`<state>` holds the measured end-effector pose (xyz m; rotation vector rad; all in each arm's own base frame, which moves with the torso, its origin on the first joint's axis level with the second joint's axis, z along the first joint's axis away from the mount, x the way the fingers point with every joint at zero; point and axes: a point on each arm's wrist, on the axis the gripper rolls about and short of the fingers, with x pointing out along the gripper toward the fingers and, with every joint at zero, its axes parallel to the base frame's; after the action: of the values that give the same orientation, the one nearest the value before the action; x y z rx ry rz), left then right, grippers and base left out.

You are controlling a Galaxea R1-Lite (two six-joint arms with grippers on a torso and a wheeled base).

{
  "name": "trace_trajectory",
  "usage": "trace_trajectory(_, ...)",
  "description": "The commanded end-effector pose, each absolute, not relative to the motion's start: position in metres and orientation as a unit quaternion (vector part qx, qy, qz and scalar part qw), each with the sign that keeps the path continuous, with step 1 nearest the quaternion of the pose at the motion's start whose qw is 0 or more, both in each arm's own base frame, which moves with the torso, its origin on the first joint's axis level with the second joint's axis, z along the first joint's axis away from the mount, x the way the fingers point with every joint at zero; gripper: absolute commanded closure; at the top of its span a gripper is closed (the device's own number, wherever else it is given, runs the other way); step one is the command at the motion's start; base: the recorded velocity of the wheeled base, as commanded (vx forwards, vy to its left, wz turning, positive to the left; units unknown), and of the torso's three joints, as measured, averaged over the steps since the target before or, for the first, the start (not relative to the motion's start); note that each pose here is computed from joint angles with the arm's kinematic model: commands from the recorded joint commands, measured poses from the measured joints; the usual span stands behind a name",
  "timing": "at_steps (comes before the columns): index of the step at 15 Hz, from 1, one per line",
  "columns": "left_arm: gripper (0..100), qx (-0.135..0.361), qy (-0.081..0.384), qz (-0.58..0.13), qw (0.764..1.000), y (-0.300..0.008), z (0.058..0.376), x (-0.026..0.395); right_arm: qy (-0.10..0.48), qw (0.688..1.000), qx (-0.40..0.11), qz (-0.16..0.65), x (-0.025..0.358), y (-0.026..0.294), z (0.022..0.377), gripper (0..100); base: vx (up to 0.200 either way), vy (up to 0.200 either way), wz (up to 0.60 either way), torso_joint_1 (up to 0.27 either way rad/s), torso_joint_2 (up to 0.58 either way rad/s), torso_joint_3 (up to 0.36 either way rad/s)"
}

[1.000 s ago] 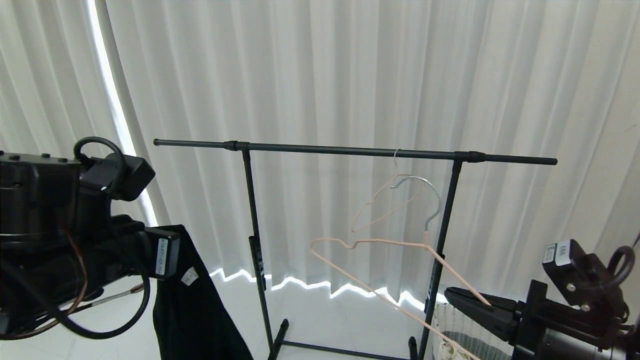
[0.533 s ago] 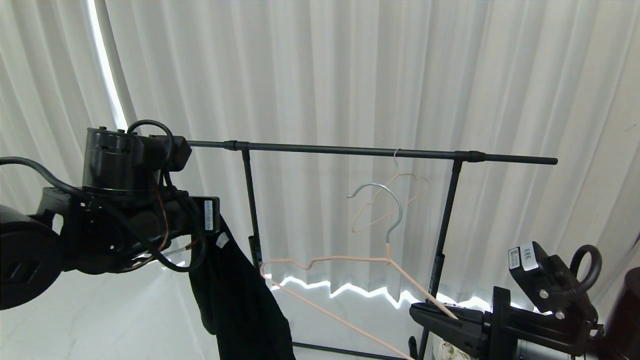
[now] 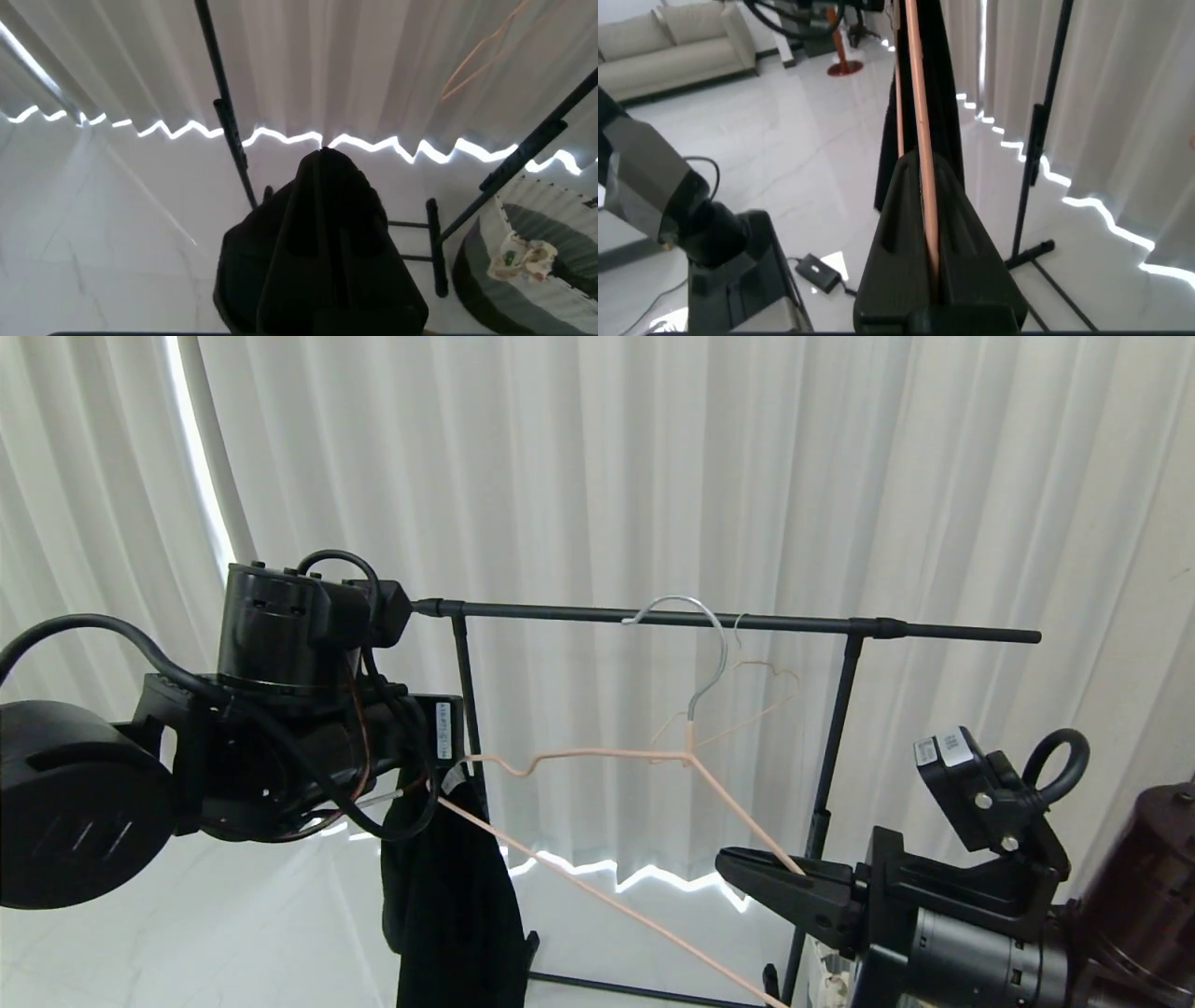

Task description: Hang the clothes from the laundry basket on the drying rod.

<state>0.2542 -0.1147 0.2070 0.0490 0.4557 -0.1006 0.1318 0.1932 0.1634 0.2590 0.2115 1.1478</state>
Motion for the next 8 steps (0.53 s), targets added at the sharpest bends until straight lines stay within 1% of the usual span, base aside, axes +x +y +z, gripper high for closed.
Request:
trace_trajectory(1, 100, 0.023, 0.221, -0.055, 0.974, -0.1177, 0.2098, 0.2532, 0.109, 0.828, 0.12, 0.537, 0.14, 0.2036, 0.1542, 100, 0.0, 0.0, 0.0, 0.0, 0.0, 0.0)
trace_trajectory(5, 100, 0.022, 0.218, -0.053, 0.974, -0.1164, 0.2116, 0.2518, 0.107, 0.831, 0.132, 0.529, 0.1455, 0.2034, 0.1527, 100, 0.0, 0.0, 0.0, 0.0, 0.0, 0.0)
trace_trajectory(8, 100, 0.026, 0.217, -0.025, 0.976, -0.1125, 0.2104, 0.2554, 0.1, 0.837, 0.135, 0.521, 0.1483, 0.1982, 0.1554, 100, 0.0, 0.0, 0.0, 0.0, 0.0, 0.0)
